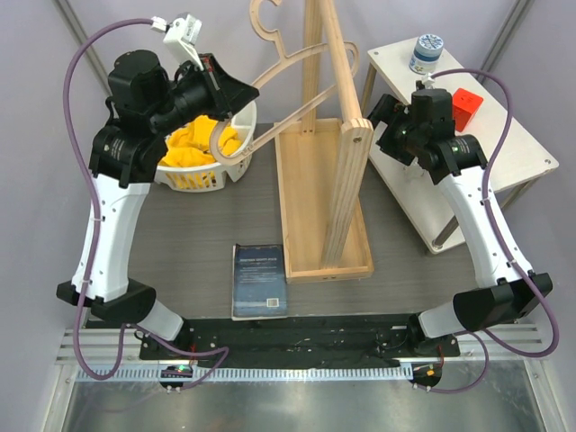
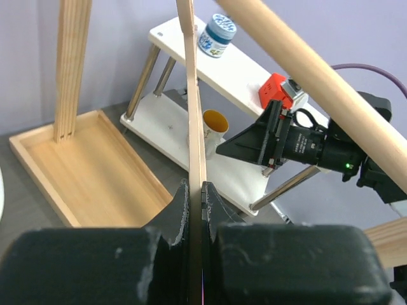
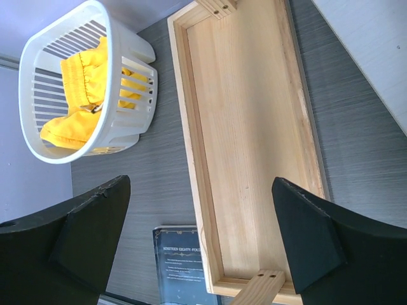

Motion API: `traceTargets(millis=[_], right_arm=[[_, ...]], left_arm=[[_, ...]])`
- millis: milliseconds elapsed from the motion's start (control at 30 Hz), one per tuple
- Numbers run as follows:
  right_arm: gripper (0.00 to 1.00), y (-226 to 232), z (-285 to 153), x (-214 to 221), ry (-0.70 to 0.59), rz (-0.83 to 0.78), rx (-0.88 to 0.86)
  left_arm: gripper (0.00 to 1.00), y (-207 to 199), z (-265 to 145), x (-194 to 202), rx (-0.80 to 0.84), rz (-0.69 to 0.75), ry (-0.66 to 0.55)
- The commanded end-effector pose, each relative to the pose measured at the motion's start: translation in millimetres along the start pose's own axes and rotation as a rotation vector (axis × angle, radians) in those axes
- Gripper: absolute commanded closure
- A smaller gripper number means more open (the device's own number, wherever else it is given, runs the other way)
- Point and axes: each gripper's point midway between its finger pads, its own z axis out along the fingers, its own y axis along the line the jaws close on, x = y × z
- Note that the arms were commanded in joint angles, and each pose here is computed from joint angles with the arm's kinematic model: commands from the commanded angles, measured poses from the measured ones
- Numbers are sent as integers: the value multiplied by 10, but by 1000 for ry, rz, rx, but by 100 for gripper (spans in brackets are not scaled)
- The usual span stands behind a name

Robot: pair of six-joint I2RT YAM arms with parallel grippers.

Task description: Remove the shorts from the hanger

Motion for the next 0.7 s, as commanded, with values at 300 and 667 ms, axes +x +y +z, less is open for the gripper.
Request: traceTargets(millis=[300,667], right_arm=[[2,113,-173,-144,-53,6,-50],[3,74,-181,42,-10,36,-74]], left_arm=[[100,-531,102,-106,216,166,-44],[100,-703,317,168,261,171,20]])
